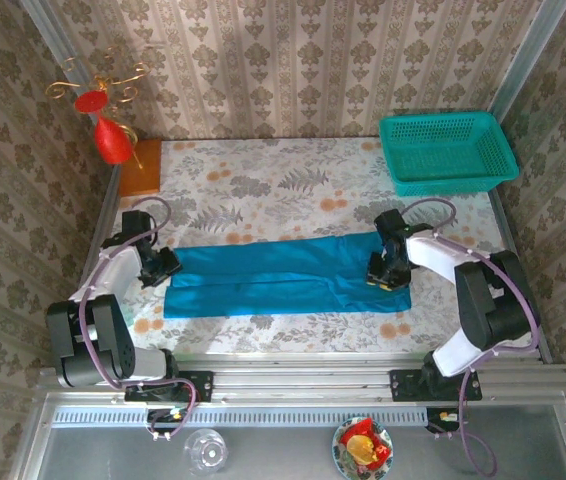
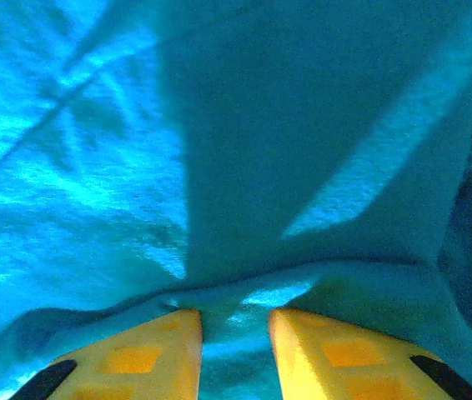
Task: Fold the inside-out t-shirt
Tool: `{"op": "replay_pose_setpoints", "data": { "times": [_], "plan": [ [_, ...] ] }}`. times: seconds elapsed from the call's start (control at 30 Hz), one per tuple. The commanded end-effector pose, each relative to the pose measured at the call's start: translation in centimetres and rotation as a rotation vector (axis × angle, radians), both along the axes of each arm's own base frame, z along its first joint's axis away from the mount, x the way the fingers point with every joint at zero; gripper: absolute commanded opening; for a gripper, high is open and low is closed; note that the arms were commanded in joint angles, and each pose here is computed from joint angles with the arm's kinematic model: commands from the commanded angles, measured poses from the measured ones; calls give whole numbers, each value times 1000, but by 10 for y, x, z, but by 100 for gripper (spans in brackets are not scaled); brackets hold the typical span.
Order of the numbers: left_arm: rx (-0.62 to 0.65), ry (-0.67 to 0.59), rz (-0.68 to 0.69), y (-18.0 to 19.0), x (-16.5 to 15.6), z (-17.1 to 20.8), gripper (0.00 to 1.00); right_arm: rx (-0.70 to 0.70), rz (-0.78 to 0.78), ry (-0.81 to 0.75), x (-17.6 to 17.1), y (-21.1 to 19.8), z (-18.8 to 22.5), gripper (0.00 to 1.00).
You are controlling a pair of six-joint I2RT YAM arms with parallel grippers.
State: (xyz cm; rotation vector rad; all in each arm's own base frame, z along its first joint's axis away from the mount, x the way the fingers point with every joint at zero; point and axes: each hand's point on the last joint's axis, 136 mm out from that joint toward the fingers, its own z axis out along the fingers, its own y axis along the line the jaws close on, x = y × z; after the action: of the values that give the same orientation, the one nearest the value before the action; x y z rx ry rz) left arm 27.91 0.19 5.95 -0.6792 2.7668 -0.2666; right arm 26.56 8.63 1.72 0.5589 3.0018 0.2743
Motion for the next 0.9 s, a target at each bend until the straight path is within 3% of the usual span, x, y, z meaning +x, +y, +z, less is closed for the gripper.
{"op": "replay_pose_setpoints", "data": {
  "times": [0.0, 0.13, 0.37, 0.57, 0.77, 0.87],
  "plan": [
    [-25, -5, 1, 0, 1, 0, 32, 9, -67, 52, -25, -9, -7, 35],
    [-77, -25, -11, -3, 11, -2, 32, 3, -101, 23, -35, -17, 2, 35],
    [-183, -16, -6, -10, 27, -9, 34, 32, -90, -88, -16, -20, 39, 35],
    [-174, 54, -18, -11, 15, -15, 34, 23, -71, -130, -7, -22, 62, 35],
    [-206, 84, -15, -22, -11, -17, 27, 19, -69, -162, -7, -24, 78, 35],
    [-225, 88, -7, -28, -26, -19, 17, 14, -65, -174, -9, -25, 85, 35]
  ]
}}
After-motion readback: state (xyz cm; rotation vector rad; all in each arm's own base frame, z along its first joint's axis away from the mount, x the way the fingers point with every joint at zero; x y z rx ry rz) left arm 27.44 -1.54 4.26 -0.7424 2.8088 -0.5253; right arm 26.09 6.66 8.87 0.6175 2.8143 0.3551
